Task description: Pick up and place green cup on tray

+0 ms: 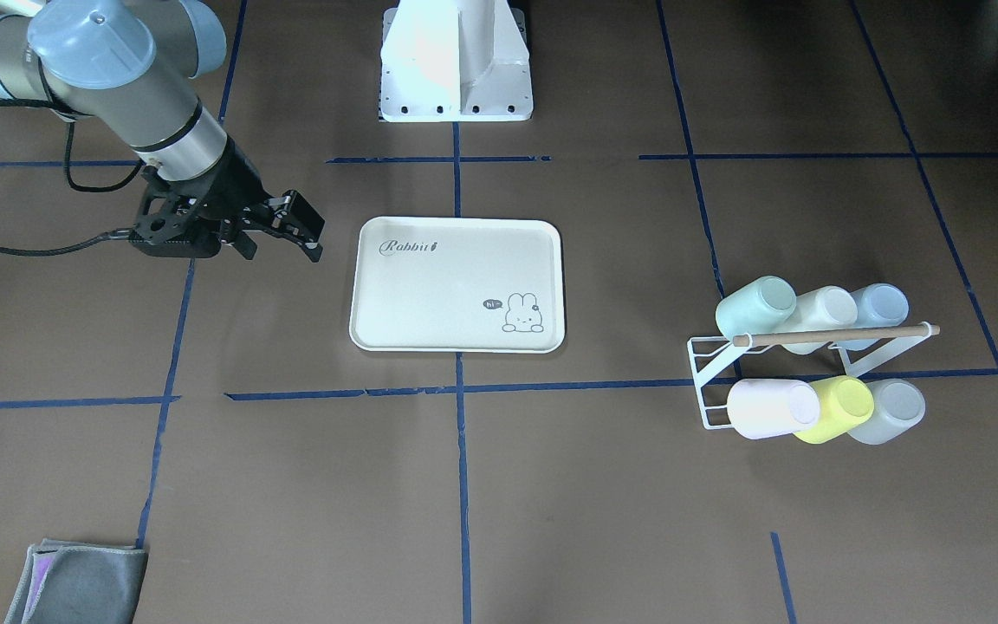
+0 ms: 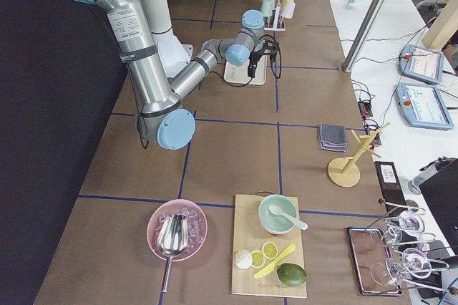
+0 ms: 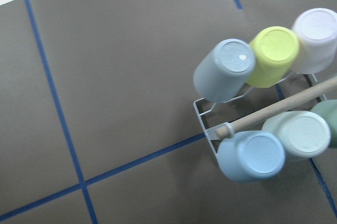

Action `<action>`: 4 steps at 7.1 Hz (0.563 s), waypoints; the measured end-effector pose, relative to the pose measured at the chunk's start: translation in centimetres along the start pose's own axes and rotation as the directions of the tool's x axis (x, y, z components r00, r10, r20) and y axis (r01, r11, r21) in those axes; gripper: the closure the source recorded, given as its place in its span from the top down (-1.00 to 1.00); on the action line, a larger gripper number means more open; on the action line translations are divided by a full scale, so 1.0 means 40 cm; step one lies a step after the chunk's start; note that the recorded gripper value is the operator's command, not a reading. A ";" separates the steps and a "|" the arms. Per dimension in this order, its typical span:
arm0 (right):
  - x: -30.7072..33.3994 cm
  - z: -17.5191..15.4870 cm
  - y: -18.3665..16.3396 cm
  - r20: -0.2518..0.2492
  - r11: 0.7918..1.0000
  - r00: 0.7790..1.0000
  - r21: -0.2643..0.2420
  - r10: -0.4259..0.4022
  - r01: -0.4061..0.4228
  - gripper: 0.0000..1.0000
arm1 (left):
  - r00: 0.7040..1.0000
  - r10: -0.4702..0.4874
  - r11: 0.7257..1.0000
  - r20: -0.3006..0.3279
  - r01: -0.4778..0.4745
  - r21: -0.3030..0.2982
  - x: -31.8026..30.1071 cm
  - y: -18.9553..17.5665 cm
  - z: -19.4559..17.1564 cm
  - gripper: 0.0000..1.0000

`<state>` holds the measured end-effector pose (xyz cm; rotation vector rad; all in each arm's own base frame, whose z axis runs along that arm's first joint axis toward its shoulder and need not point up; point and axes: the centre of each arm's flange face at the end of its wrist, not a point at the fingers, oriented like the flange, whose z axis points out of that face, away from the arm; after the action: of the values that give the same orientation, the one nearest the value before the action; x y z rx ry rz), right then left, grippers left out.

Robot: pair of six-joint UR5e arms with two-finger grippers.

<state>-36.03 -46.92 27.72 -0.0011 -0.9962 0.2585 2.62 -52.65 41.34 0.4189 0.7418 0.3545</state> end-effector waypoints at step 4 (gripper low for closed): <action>0.098 -0.124 -0.076 -0.193 0.990 0.971 -0.019 -0.140 0.139 1.00 | 0.858 0.396 0.918 0.328 -0.382 -0.110 0.295 -0.033 0.019 0.98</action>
<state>-29.25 -48.45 28.61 0.0385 -0.7986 0.1239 11.47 -48.66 34.47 0.5776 0.2992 0.6584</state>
